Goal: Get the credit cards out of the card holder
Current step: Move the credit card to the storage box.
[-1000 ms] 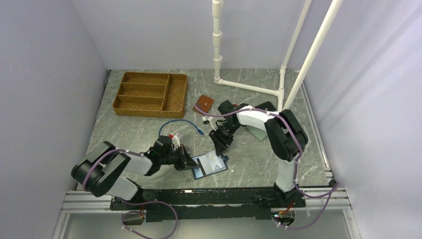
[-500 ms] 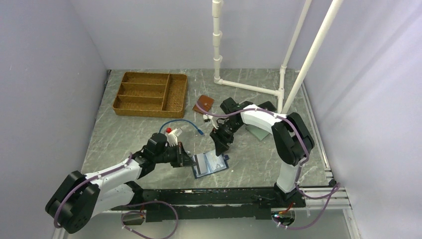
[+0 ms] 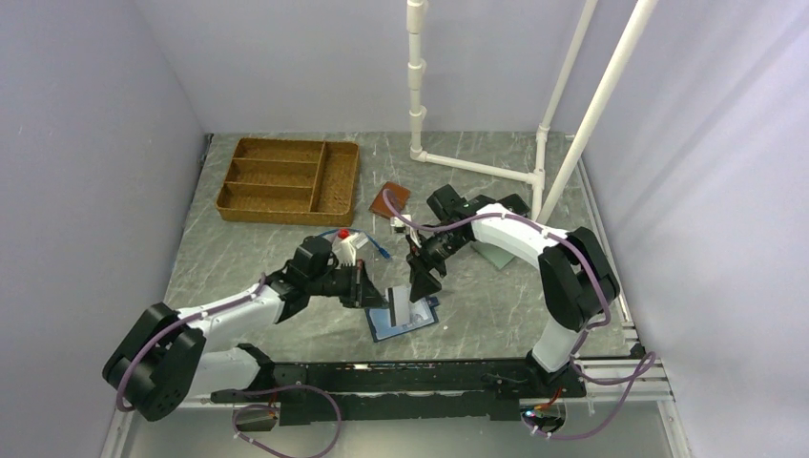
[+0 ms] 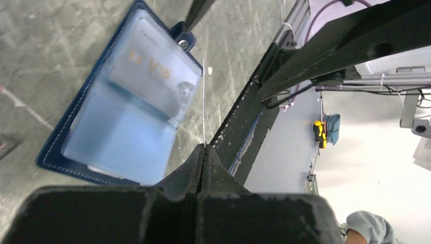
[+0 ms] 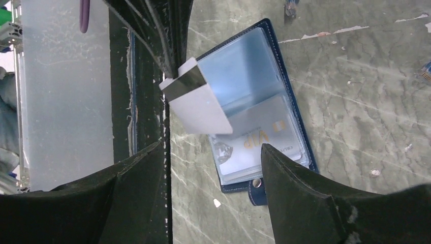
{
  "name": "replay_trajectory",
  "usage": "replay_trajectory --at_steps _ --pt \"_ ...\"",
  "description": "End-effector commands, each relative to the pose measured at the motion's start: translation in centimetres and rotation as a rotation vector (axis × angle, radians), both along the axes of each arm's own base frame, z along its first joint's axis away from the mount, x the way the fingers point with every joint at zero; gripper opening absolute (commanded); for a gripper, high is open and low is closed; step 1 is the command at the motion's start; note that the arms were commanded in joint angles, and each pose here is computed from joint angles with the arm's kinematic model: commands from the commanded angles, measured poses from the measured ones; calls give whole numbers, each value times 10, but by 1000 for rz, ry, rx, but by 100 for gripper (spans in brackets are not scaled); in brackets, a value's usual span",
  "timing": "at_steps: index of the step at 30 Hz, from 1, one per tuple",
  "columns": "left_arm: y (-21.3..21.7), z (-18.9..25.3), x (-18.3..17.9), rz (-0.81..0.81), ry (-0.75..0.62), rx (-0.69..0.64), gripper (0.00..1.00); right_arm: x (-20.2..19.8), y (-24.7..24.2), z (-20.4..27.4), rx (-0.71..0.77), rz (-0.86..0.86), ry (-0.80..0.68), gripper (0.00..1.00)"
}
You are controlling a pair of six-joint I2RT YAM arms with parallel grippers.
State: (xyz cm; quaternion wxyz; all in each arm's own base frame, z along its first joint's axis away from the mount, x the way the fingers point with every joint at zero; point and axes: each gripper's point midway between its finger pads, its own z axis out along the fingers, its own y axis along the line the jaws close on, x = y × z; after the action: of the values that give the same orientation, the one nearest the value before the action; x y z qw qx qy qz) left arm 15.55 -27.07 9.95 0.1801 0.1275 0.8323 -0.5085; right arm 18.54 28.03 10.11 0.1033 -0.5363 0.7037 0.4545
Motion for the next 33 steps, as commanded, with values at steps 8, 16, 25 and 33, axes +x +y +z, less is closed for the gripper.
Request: replay_trajectory --at_steps 8,16,25,33 --pt "-31 22 1 -119 -64 -82 0 -12 12 15 145 74 61 64" --pt "-32 28 8 -84 -80 -91 0 -26 17 11 125 131 145 6" --pt "2 34 30 226 24 -172 78 -4 5 33 104 108 -72 0" --pt "26 73 49 535 180 -353 99 41 -12 68 99 -95 -563 0"
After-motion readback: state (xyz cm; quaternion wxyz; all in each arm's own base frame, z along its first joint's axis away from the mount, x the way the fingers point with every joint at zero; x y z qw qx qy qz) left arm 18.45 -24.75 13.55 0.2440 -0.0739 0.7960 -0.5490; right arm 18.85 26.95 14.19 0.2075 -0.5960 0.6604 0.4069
